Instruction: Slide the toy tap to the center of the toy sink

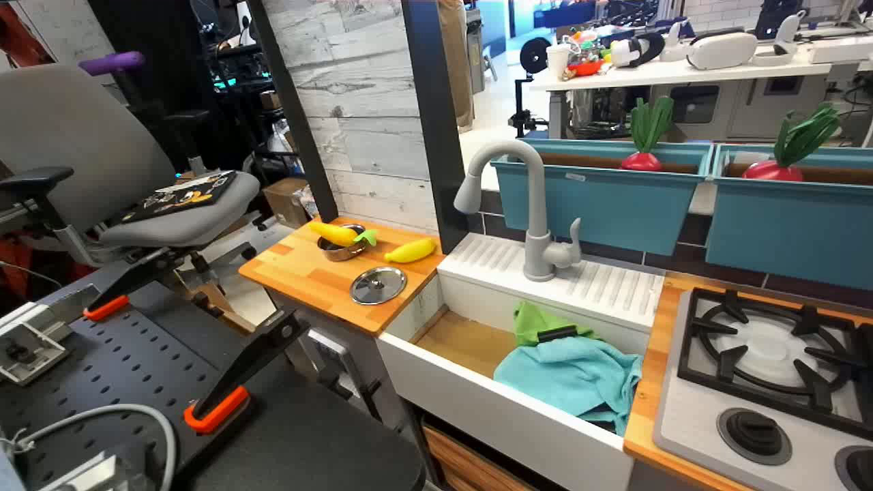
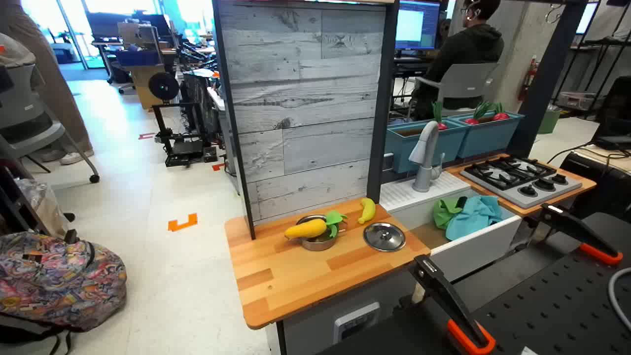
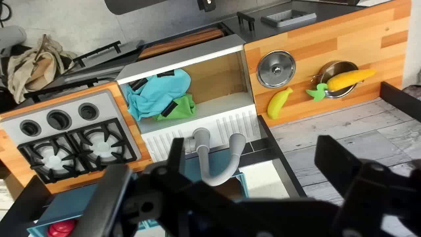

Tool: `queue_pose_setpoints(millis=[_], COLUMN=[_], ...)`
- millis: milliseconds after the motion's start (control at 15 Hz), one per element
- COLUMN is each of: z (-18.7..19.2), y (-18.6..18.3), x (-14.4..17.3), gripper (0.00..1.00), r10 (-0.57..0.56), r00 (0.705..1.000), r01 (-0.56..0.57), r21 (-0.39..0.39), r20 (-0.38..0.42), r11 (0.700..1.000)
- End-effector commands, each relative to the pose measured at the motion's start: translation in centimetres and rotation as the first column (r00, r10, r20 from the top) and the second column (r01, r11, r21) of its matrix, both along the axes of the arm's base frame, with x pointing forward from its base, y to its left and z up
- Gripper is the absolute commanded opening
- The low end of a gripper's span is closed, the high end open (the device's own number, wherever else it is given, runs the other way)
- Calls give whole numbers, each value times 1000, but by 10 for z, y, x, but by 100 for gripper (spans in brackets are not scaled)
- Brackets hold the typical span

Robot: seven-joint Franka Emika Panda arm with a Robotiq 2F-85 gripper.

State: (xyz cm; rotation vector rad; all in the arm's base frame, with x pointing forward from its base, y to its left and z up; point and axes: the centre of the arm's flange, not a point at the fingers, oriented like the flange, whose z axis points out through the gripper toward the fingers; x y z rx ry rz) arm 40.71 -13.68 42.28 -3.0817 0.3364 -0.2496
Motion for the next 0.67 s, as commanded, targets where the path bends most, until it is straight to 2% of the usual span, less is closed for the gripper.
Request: queue_pose_setpoints(millis=[0,400,600], z=[0,0,-17], y=[0,0,4], x=[0,0,26], gripper=[100,100,100], r10=[0,0,-25], r00=[1000,1000,1000], r01=[0,0,24], r21=[0,0,10], r20=[0,0,17], r11=[1000,1000,1000])
